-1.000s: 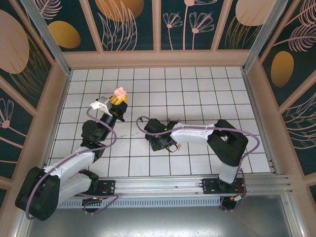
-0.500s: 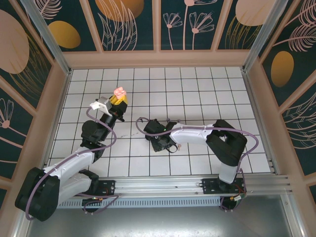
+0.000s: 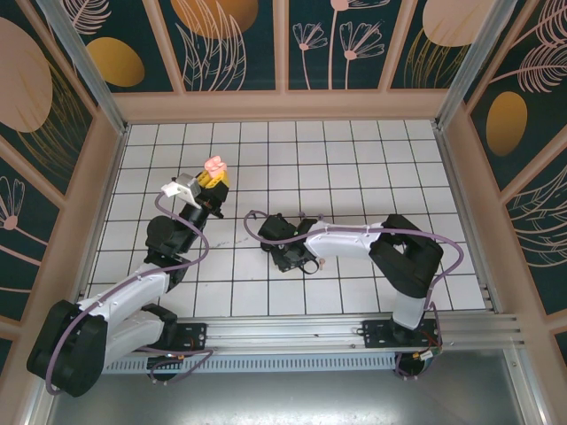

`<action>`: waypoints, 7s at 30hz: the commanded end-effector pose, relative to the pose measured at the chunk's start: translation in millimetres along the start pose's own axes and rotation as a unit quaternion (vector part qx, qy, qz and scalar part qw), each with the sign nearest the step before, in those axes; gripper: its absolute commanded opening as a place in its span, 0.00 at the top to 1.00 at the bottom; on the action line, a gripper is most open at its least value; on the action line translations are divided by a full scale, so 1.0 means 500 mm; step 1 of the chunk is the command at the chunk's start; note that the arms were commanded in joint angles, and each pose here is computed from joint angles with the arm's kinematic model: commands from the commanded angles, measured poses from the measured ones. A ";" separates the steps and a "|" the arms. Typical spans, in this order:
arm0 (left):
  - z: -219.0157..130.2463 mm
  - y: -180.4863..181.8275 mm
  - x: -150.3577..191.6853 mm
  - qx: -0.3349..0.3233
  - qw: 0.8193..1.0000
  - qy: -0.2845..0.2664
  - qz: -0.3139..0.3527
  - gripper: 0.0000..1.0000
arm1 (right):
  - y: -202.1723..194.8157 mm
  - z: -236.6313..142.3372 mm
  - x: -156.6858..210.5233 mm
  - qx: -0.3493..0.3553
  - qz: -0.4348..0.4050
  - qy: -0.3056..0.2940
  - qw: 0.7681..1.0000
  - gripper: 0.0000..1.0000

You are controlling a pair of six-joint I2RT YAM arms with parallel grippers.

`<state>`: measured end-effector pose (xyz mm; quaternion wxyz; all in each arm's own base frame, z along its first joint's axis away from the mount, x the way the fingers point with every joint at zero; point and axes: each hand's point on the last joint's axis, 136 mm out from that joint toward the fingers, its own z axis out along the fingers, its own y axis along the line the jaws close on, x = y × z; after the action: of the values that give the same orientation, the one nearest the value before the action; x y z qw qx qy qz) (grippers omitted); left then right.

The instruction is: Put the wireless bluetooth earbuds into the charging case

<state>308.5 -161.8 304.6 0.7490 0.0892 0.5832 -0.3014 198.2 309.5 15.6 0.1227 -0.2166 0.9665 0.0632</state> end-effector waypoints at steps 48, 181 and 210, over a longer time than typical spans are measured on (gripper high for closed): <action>0.048 -0.191 -0.018 0.198 0.965 -0.093 0.144 1.00 | 0.014 -0.718 -0.320 -0.152 -0.094 -0.529 0.830 0.84; 0.038 -0.209 0.034 0.243 0.964 -0.047 0.092 1.00 | -0.199 -0.096 0.059 -0.017 0.347 -0.078 0.934 0.50; 0.035 -0.213 0.036 0.249 0.963 -0.051 0.093 1.00 | -0.182 -0.026 0.060 0.047 0.299 -0.031 0.953 0.60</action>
<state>274.2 -260.0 311.1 0.7507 0.3028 0.4603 -0.3645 207.2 212.2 16.0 0.1333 0.1008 0.9834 0.0708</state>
